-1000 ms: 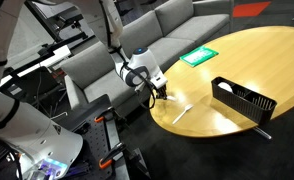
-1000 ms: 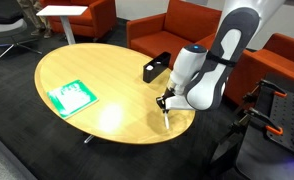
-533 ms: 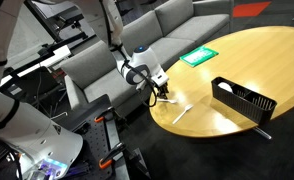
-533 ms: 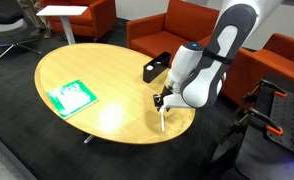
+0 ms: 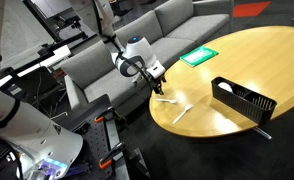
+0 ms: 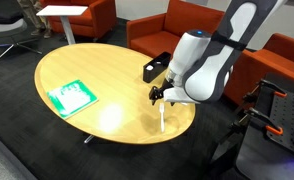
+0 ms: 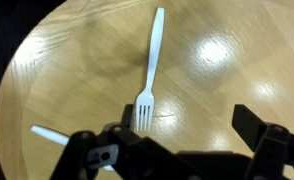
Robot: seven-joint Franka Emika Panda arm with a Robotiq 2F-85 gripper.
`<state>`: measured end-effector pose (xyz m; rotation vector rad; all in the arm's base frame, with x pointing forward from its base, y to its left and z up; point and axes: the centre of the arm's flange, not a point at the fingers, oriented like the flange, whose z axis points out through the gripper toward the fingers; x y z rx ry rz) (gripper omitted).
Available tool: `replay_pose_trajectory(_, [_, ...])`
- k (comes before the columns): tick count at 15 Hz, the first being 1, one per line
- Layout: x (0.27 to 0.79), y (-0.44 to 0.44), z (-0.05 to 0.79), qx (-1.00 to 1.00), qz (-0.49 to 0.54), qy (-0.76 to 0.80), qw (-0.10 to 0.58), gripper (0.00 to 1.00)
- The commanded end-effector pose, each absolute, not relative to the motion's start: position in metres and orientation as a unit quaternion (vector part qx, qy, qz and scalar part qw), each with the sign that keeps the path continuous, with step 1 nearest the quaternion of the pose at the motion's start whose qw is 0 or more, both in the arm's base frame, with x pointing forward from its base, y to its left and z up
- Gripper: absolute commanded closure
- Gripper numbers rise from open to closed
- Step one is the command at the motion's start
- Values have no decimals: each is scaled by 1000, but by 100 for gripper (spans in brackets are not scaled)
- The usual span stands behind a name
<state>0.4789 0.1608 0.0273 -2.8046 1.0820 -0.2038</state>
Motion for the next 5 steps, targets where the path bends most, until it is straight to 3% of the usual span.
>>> replay_pose_trajectory(1, [454,167,93,-934,-59,349,45,0])
replay_pose_trajectory(5, [441,170,126,-940,-61,335,31,0])
